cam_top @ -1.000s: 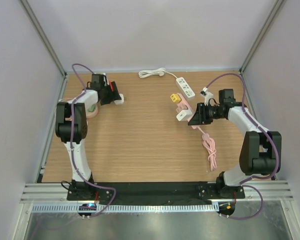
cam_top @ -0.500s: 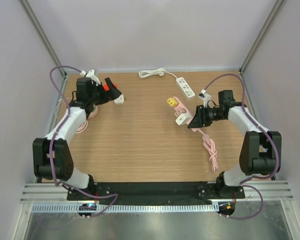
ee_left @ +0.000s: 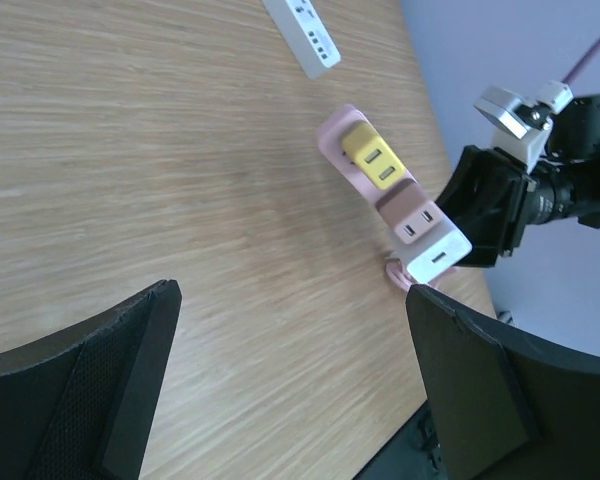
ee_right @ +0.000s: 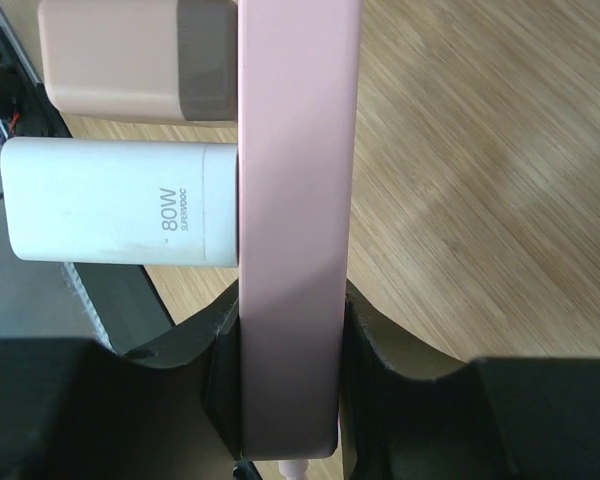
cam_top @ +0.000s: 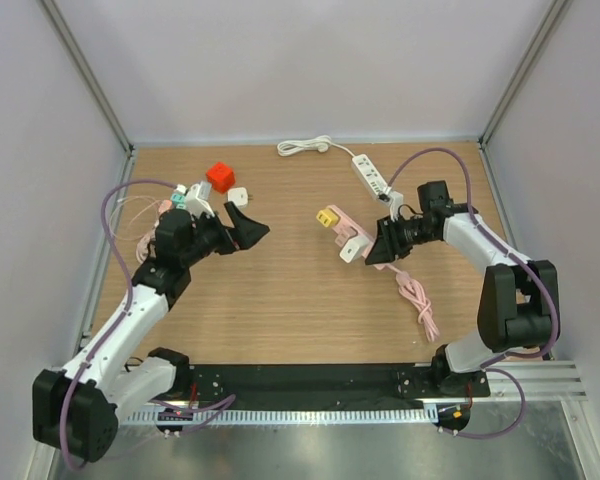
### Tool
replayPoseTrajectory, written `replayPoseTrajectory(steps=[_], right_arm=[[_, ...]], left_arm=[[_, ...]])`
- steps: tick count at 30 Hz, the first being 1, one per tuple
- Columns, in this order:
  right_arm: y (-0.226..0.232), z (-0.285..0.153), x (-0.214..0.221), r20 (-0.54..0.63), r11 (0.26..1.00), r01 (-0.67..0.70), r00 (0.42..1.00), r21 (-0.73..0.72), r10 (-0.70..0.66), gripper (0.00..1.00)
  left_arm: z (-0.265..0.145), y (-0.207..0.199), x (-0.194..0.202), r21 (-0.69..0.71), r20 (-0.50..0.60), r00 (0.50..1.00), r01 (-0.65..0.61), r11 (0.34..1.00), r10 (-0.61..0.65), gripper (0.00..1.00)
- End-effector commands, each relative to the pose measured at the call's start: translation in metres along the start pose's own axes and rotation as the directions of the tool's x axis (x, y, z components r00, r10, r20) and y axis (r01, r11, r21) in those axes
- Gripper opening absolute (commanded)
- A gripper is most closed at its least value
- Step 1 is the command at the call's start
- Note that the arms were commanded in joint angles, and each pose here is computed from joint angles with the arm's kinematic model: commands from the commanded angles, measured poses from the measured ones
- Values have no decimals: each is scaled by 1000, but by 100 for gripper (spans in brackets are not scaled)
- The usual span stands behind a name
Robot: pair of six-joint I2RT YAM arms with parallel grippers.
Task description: Pull the plug off the socket
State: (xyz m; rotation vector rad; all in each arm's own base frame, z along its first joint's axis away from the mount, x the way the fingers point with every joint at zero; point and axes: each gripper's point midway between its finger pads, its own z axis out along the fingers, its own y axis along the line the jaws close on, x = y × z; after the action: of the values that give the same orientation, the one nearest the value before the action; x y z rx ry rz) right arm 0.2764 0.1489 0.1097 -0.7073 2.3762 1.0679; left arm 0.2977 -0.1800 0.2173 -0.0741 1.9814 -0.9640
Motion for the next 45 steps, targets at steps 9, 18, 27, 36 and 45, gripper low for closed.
replayPoseTrajectory(steps=[9,18,27,36,45], right_arm=[[28,-6,-23,62,977,211,976,-26,-209,1],[30,-3,-21,42,958,285,957,39,-287,1],[30,-4,-31,73,934,334,936,130,-345,1],[30,-6,-35,92,918,357,922,174,-376,1],[14,-18,-51,154,895,301,918,329,-365,1]], left_arm=[[2,-39,8,120,32,998,41,992,-45,100],[40,-62,25,108,-27,997,69,992,-66,100],[94,-77,34,57,-2,931,364,930,-365,94],[136,-97,37,64,13,882,470,880,-471,72],[153,-99,41,88,18,863,502,860,-506,0]])
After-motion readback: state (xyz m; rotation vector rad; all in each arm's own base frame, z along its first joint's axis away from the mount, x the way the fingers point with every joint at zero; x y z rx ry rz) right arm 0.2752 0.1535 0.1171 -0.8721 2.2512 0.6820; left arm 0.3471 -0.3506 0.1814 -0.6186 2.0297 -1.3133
